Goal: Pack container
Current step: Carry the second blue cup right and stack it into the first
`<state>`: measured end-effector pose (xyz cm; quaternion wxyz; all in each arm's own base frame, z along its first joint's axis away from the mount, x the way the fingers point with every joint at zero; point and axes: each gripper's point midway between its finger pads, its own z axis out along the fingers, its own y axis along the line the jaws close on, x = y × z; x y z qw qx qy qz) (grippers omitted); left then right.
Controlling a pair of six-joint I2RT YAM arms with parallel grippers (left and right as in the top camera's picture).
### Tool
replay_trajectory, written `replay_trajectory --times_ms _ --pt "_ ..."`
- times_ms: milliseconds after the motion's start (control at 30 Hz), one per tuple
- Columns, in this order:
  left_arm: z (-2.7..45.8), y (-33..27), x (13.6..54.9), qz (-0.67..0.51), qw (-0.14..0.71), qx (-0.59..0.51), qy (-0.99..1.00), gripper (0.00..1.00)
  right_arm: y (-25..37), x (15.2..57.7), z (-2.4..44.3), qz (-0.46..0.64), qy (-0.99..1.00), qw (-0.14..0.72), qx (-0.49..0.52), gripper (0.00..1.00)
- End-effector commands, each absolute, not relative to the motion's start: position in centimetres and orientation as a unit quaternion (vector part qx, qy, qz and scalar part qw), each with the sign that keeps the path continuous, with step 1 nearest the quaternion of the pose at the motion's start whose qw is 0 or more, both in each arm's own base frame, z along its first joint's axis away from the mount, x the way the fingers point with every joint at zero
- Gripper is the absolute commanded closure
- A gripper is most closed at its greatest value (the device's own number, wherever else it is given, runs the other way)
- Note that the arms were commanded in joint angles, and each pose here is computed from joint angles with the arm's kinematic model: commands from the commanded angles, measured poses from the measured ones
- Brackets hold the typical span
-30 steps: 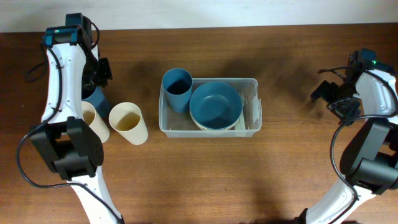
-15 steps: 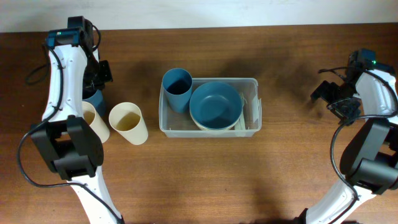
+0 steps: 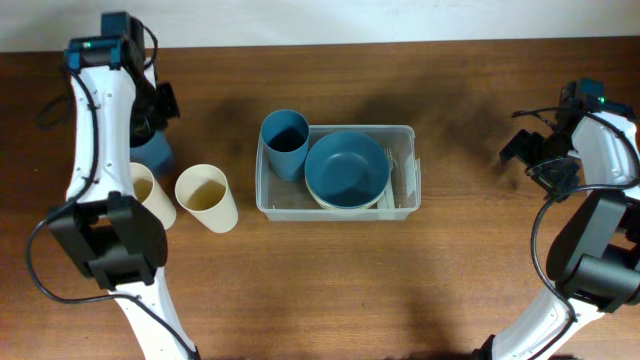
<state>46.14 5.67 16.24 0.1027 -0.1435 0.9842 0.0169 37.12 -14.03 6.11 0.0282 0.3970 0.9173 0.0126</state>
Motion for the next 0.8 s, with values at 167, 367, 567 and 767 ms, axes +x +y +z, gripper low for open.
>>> replay_trajectory --times_ms 167,367,567,767 --pt "33.2 -2.4 44.6 -0.072 0.301 -0.025 0.951 0.98 -14.0 37.0 6.0 0.008 0.916 0.027 0.401 0.01" --pt "38.7 -9.0 40.7 -0.092 0.36 0.076 0.925 0.98 -14.0 37.0 6.0 0.008 0.916 0.027 0.401 0.01" --pt "38.8 -12.8 38.6 -0.104 0.349 0.135 0.922 0.98 -14.0 37.0 6.0 0.008 0.916 0.027 0.401 0.01" --pt "37.3 -14.7 36.5 -0.104 0.308 0.175 0.929 0.98 -14.0 37.0 6.0 0.008 0.916 0.027 0.401 0.01"
